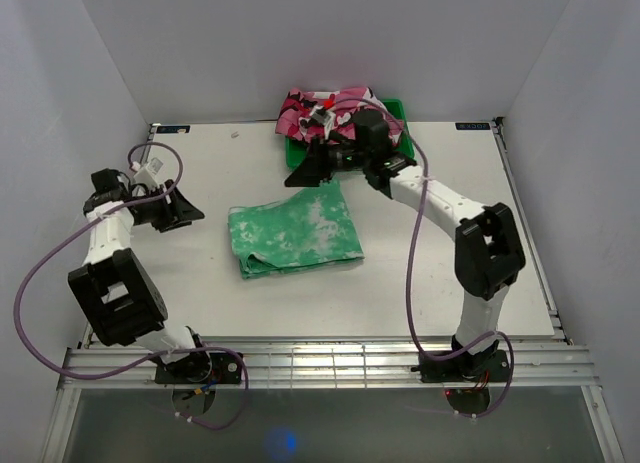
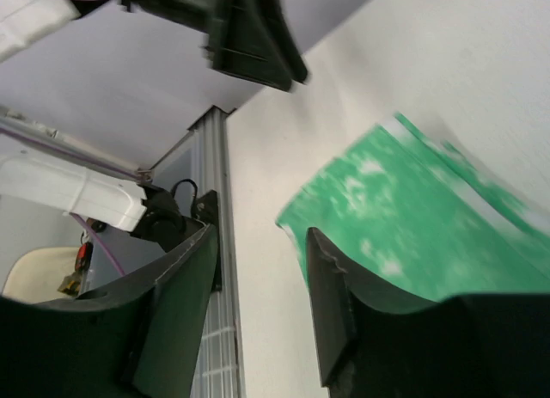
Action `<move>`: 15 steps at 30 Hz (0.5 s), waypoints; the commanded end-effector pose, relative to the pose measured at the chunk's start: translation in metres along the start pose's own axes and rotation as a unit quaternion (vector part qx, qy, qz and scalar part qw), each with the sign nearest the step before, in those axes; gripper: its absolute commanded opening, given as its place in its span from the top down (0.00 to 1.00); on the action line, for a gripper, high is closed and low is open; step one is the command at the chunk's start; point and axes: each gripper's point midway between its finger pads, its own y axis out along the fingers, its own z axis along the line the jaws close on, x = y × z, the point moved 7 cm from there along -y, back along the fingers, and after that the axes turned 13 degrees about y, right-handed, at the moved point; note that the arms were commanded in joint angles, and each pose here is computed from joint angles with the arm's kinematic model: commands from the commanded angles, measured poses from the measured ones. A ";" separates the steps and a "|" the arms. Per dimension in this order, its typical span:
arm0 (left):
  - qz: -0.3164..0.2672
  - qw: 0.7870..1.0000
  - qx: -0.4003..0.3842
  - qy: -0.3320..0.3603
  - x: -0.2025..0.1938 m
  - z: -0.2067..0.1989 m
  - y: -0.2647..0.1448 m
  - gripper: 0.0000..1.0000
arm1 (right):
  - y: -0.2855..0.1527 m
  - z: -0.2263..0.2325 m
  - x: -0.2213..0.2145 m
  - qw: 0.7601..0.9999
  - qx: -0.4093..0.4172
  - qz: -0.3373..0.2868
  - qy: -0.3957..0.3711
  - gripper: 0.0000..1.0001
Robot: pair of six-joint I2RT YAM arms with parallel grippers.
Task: Fold and stack the trousers
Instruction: Fold the trousers
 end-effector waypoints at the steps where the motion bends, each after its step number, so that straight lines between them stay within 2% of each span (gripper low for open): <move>1: -0.029 0.988 -0.103 0.115 0.019 -0.065 -0.009 0.36 | -0.048 -0.055 -0.032 0.996 -0.065 0.047 0.040 0.50; 2: -0.018 0.983 -0.131 0.131 0.018 -0.082 0.001 0.38 | -0.055 -0.064 -0.038 0.995 -0.077 0.052 0.034 0.53; 4: 0.007 0.980 -0.164 0.112 0.009 -0.097 0.016 0.41 | -0.071 -0.080 -0.050 0.992 -0.102 0.055 0.056 0.54; 5: 0.027 0.976 -0.180 0.120 0.003 -0.111 0.029 0.45 | -0.074 -0.084 -0.053 0.991 -0.108 0.057 0.052 0.54; 8: 0.077 0.975 -0.191 0.087 -0.017 -0.116 0.051 0.52 | -0.077 -0.096 -0.062 0.989 -0.118 0.062 0.064 0.57; 11: 0.143 0.972 -0.182 0.034 -0.041 -0.102 0.064 0.60 | -0.073 -0.108 -0.076 0.985 -0.107 0.075 0.109 0.58; 13: 0.198 0.963 -0.185 0.007 -0.054 -0.095 0.066 0.65 | -0.072 -0.116 -0.088 0.982 -0.101 0.078 0.142 0.58; 14: 0.230 0.962 -0.148 -0.012 -0.060 -0.080 0.074 0.68 | -0.074 -0.123 -0.104 0.976 -0.108 0.083 0.168 0.58; 15: 0.238 0.961 -0.142 -0.019 -0.060 -0.074 0.075 0.71 | -0.075 -0.127 -0.112 0.973 -0.113 0.084 0.181 0.58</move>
